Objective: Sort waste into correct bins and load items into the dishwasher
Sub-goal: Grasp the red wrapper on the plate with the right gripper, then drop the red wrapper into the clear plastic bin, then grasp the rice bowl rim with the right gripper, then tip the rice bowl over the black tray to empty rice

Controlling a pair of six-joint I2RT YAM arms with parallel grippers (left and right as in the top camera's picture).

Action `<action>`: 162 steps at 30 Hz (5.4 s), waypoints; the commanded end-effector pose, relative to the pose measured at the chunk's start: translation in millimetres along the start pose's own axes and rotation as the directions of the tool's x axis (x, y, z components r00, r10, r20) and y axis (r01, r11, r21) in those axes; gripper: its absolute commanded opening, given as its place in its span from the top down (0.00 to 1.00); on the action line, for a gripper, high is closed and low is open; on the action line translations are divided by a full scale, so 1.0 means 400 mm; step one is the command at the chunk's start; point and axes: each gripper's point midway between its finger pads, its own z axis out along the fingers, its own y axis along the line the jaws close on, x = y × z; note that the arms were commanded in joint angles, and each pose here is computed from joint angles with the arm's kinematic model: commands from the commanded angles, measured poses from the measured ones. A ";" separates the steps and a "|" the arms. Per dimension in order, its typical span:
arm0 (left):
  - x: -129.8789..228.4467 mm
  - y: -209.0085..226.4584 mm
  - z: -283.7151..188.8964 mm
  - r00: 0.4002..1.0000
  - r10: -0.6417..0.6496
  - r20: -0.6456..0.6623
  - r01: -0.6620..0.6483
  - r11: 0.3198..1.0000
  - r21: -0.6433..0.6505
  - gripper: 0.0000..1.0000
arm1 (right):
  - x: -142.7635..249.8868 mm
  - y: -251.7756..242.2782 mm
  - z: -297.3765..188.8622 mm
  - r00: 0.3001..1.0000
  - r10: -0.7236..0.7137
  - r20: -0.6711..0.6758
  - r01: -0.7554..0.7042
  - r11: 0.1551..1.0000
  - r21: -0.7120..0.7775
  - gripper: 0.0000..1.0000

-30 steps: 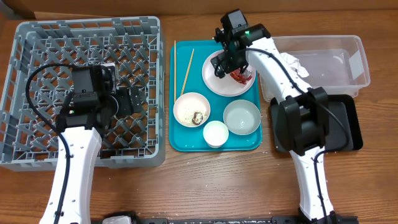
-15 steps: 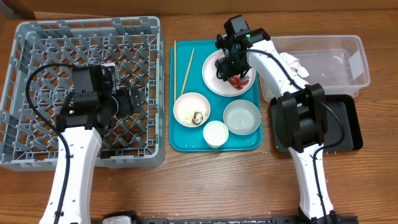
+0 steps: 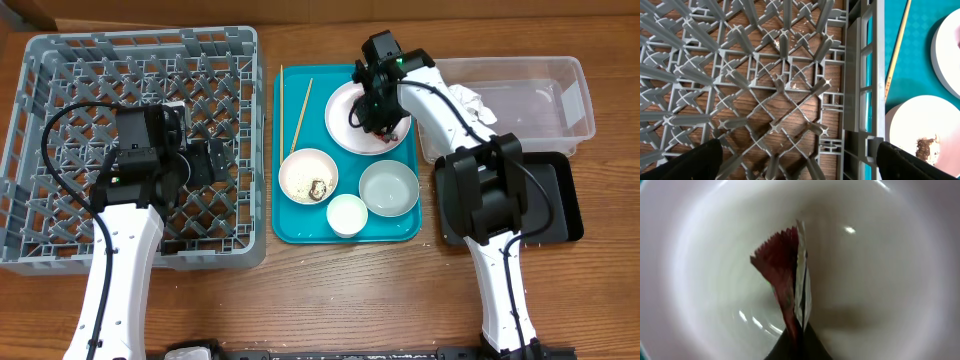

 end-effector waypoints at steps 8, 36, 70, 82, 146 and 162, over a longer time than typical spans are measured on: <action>-0.009 -0.009 0.000 1.000 0.023 0.004 -0.023 1.000 0.001 0.00 | -0.007 -0.227 -0.518 0.820 0.519 0.242 -0.550 0.831 0.078 0.96; -0.009 -0.009 0.000 1.000 0.023 0.005 -0.023 1.000 0.001 0.00 | -0.008 0.041 -0.565 0.786 0.602 0.140 -0.570 0.794 -0.212 0.36; -0.009 -0.009 0.000 1.000 0.024 0.004 -0.024 1.000 0.001 0.00 | 0.098 0.514 -0.018 0.810 0.582 0.073 -0.584 0.812 0.004 0.78; -0.008 -0.009 0.000 1.000 0.024 0.004 -0.024 1.000 0.001 0.00 | 0.161 0.547 0.012 0.891 0.455 0.010 -0.454 0.889 0.060 0.96; -0.007 -0.009 0.004 1.000 0.024 0.000 -0.024 1.000 0.001 0.00 | 0.441 -0.065 -0.531 0.896 0.420 0.147 -0.266 0.771 -0.579 0.96; -0.007 -0.009 0.004 1.000 0.023 0.000 -0.023 1.000 0.001 0.00 | 0.509 -0.197 -0.491 0.686 0.704 0.184 -0.217 0.440 -0.872 0.96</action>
